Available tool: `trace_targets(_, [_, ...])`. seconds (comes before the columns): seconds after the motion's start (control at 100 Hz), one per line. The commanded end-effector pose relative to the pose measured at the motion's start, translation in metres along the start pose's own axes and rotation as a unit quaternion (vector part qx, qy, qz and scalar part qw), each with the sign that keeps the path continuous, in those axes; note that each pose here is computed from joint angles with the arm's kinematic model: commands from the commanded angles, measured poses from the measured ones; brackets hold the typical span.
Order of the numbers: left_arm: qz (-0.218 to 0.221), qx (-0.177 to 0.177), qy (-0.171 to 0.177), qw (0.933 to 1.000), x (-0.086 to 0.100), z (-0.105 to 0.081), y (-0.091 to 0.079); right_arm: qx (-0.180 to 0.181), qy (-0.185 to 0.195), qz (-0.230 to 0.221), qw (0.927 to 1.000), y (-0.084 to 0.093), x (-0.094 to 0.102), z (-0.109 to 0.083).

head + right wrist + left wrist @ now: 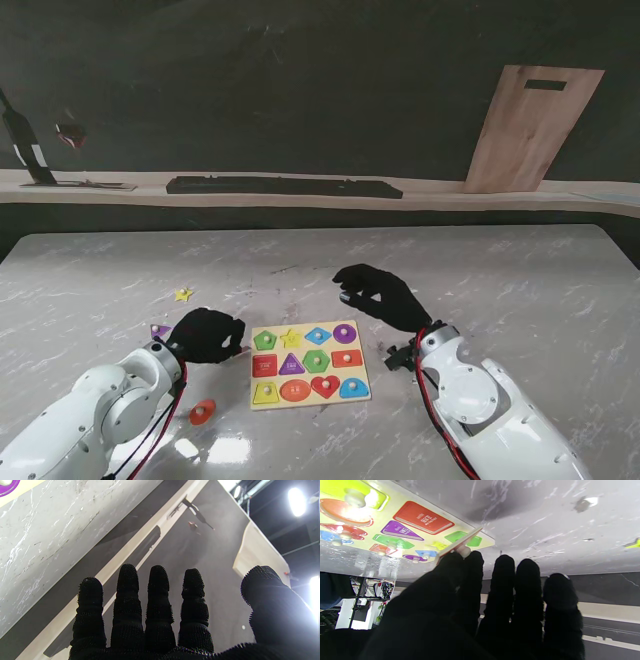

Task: Fit puzzle pieces into a puzzle board

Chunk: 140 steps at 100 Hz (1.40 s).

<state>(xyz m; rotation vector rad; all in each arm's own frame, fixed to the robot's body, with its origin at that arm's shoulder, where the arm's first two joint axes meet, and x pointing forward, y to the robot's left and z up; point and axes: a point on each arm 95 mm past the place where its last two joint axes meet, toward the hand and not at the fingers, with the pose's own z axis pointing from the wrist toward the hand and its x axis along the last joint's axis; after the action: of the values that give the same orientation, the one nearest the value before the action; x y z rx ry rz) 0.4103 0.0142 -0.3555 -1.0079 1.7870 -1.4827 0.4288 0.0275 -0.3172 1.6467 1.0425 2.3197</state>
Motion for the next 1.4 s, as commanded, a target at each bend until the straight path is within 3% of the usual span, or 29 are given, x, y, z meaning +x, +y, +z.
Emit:
trace_targets(0.0, [-0.005,0.002,0.008,1.0000,0.003,0.005,-0.001,0.001,0.004,0.004,1.0000,-0.003,0.001,-0.001])
trace_targets(0.69, [-0.011,-0.022,0.076,0.9968,0.015,0.040,-0.002,-0.010,0.011,0.011,0.9998,0.003,0.000,-0.003])
trace_targets(1.1, [-0.014,-0.030,0.093,0.9951,0.022,0.038,0.005,-0.015,0.012,0.013,0.9997,0.005,0.000,-0.004])
trace_targets(1.39, [0.011,-0.028,0.099,0.9946,0.017,0.037,0.007,-0.013,0.011,0.013,0.9998,0.005,-0.001,-0.003])
